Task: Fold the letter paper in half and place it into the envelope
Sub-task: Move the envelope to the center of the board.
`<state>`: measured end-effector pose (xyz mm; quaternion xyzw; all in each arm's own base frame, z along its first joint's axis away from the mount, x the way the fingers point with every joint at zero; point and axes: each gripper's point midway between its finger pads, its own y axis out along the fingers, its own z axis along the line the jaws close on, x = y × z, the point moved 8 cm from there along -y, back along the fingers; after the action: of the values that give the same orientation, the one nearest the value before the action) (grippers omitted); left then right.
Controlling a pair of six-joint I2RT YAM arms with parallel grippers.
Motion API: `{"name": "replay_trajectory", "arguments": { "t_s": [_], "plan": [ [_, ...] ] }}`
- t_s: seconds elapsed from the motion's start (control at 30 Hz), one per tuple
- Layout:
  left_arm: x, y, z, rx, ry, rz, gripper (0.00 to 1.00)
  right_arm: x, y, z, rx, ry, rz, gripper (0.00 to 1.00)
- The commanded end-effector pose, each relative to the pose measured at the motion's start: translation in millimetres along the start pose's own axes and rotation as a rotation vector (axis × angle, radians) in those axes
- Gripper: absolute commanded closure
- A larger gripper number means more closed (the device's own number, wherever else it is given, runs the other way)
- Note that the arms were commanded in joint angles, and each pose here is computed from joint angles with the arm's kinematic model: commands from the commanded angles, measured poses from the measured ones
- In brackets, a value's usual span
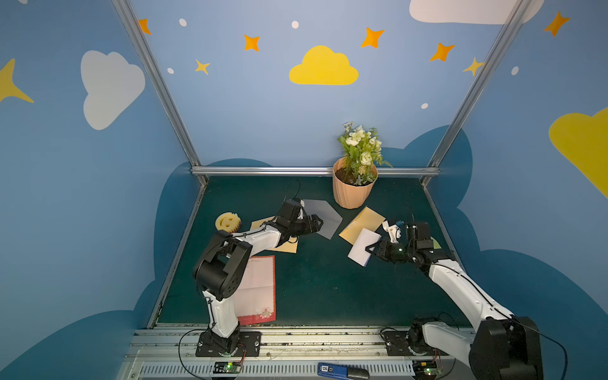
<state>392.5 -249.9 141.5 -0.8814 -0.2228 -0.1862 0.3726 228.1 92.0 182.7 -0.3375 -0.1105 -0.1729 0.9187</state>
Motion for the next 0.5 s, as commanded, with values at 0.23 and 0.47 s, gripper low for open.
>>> {"name": "replay_trajectory", "arguments": {
  "t_s": [0.23,0.47],
  "plan": [
    [12.6,58.9,-10.3,-0.026,-0.009,0.038,0.10,-9.2,-13.0,-12.9,-0.009,0.035,-0.016,1.00],
    [3.8,79.1,0.0,0.024,-0.030,0.082,0.11,-5.1,-18.9,-16.0,0.000,0.046,-0.040,1.00]
  ]
}}
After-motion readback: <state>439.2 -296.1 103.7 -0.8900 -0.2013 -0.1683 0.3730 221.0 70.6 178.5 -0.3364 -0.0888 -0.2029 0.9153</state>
